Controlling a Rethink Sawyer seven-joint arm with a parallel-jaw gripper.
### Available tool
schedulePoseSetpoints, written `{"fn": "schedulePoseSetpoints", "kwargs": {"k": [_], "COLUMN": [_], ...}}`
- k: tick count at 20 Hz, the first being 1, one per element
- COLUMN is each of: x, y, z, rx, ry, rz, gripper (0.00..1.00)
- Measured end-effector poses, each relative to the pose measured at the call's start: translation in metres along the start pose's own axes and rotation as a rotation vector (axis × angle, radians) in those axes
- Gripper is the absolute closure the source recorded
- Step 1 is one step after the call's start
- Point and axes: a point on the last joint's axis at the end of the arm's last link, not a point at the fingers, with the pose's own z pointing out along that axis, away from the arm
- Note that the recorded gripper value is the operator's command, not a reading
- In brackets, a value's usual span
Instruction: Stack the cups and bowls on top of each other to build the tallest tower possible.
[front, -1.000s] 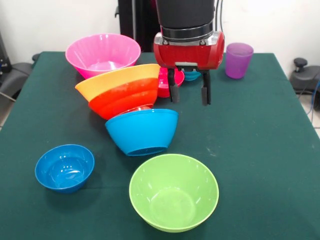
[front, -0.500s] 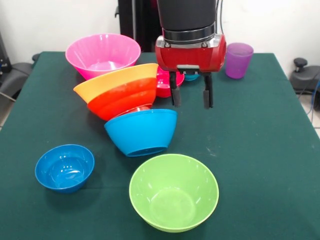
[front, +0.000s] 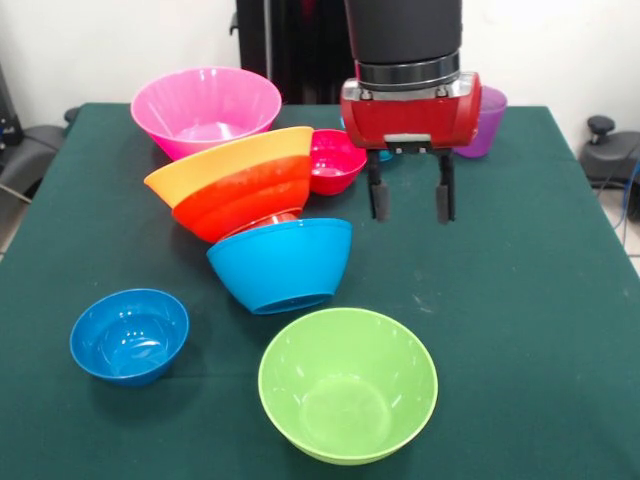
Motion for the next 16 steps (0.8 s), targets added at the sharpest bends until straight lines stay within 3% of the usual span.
{"fn": "schedulePoseSetpoints", "kwargs": {"k": [7, 16], "x": [0.008, 0.02], "y": [0.011, 0.028], "z": [0.001, -0.013], "rx": [0.001, 0.012], "ry": [0.008, 0.002], "rz": [-0.019, -0.057], "gripper": [0.0, 0.0]}}
